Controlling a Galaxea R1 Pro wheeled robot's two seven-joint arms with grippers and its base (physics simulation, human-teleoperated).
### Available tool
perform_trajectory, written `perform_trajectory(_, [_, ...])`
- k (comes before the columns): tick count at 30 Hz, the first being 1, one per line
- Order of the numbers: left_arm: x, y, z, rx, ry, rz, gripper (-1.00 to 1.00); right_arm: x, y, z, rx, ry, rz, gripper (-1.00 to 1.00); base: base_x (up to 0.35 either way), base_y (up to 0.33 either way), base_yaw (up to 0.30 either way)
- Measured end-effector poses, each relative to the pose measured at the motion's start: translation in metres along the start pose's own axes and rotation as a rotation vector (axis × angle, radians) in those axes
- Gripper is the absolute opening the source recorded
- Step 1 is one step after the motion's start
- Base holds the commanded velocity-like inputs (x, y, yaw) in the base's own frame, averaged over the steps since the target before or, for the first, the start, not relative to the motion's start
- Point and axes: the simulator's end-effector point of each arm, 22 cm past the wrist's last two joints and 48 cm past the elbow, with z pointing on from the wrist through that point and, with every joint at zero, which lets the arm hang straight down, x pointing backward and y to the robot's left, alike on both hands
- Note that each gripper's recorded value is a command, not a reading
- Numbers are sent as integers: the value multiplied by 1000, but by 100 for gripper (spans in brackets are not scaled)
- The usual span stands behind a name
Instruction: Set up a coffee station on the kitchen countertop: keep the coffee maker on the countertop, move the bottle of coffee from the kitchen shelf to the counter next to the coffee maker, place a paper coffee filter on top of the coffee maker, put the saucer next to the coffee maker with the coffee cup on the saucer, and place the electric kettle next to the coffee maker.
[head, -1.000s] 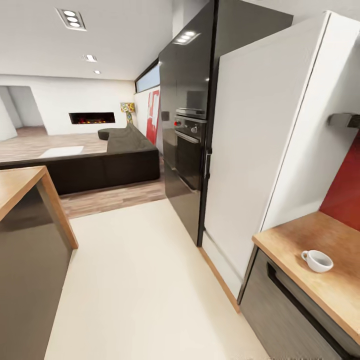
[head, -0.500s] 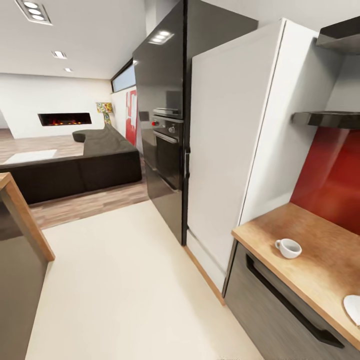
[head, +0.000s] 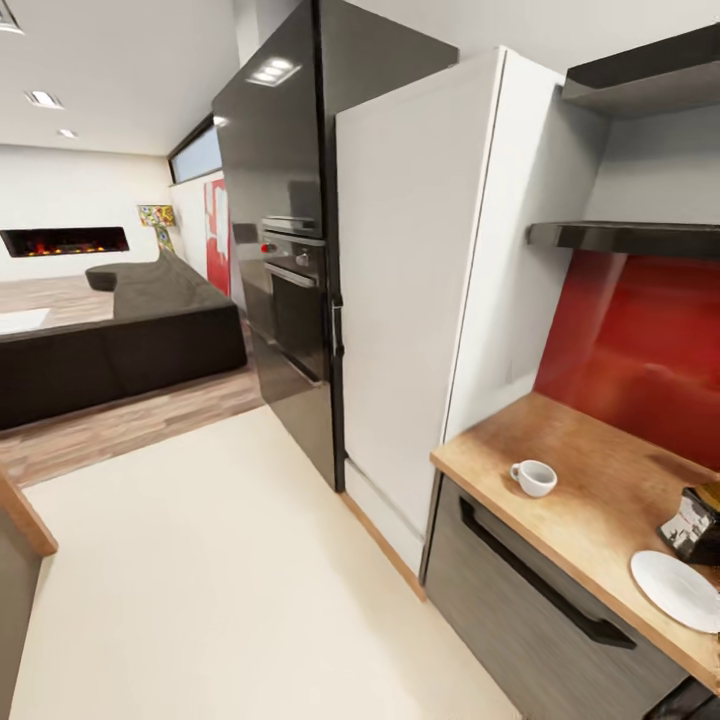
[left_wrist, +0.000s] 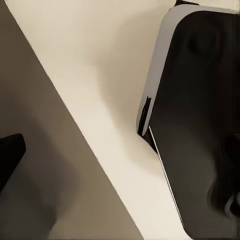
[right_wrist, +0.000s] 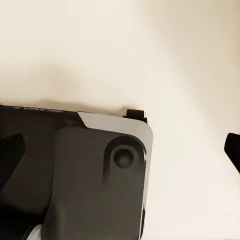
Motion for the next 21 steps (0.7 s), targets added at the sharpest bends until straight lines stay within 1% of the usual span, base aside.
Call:
perform_trajectory(5, [-3,-17,-1,97,-6,5,100,0,0,0,0,0,0,100,0,280,-264])
perform_trajectory(6, [-3,-18,-1,102,-6,5,100,0,0,0,0,0,0,100,0,280,-264])
perform_trajectory(12, [-4,-19,-1,110,-7,7,100,0,0,0,1,0,0,100,27,294,-264])
perform_trajectory(21, [-4,-20,-1,111,-11,8,100,0,0,0,1,0,0,100,223,257,-264])
